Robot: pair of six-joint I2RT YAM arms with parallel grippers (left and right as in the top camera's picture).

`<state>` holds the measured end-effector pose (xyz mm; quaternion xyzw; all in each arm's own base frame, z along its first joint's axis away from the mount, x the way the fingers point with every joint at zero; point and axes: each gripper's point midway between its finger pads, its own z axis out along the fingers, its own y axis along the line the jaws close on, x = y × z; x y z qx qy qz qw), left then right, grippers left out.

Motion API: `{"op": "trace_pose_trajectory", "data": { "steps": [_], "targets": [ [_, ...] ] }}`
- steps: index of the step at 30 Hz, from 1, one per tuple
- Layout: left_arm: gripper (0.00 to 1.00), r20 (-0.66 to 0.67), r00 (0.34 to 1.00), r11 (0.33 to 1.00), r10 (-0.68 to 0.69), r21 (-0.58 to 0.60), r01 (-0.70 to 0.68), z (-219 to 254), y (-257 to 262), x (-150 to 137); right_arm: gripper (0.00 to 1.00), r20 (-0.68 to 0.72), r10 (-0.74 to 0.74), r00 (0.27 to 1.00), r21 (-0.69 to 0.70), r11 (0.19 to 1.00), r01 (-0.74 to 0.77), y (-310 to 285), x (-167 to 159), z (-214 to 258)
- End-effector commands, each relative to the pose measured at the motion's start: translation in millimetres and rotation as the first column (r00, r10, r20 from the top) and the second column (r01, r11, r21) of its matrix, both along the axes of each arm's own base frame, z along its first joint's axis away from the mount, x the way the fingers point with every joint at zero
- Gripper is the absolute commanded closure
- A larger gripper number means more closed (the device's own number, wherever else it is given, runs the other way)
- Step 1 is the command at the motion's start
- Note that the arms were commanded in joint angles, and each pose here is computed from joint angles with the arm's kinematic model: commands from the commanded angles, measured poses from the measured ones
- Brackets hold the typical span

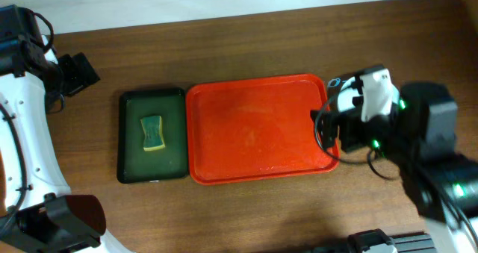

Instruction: Clean dirty plates on tray and stack at the side

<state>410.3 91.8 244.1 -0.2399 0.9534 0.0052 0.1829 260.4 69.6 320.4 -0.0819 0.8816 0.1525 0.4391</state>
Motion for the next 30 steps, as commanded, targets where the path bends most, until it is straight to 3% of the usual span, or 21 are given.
{"op": "trace_pose_trajectory", "data": {
  "steps": [1,6,12,17,24,30],
  "targets": [
    [0.01,0.007,1.000,1.000,0.013,-0.002,-0.013,2.5,1.3,-0.6,0.02,0.139,-0.015,0.990,-0.031,0.999,0.020,-5.3,-26.0,31.4],
    [0.01,0.007,1.000,1.000,0.008,-0.002,-0.008,2.5,-0.6,-0.1,0.02,0.309,-0.064,0.949,-0.024,0.997,0.075,-17.7,-50.0,67.4],
    [0.01,0.007,1.000,1.000,0.020,-0.002,-0.020,2.5,4.3,-1.3,0.02,0.384,-0.081,0.920,-0.013,0.996,0.093,-22.7,-67.7,81.9],
    [0.01,0.007,1.000,1.000,0.019,-0.002,-0.019,2.5,3.9,-1.2,0.02,0.605,-0.100,0.790,0.041,0.995,0.095,-27.8,-103.8,126.8],
    [0.01,0.008,1.000,1.000,0.019,-0.002,-0.019,2.6,4.1,-1.1,0.02,0.873,-0.092,0.480,0.050,0.994,0.099,-34.3,-150.4,172.3],
    [0.01,0.007,1.000,1.000,0.019,-0.002,-0.019,2.5,3.9,-1.2,0.02,0.910,-0.102,0.403,0.069,0.993,0.095,-33.4,-141.0,138.2]
  ]
}}
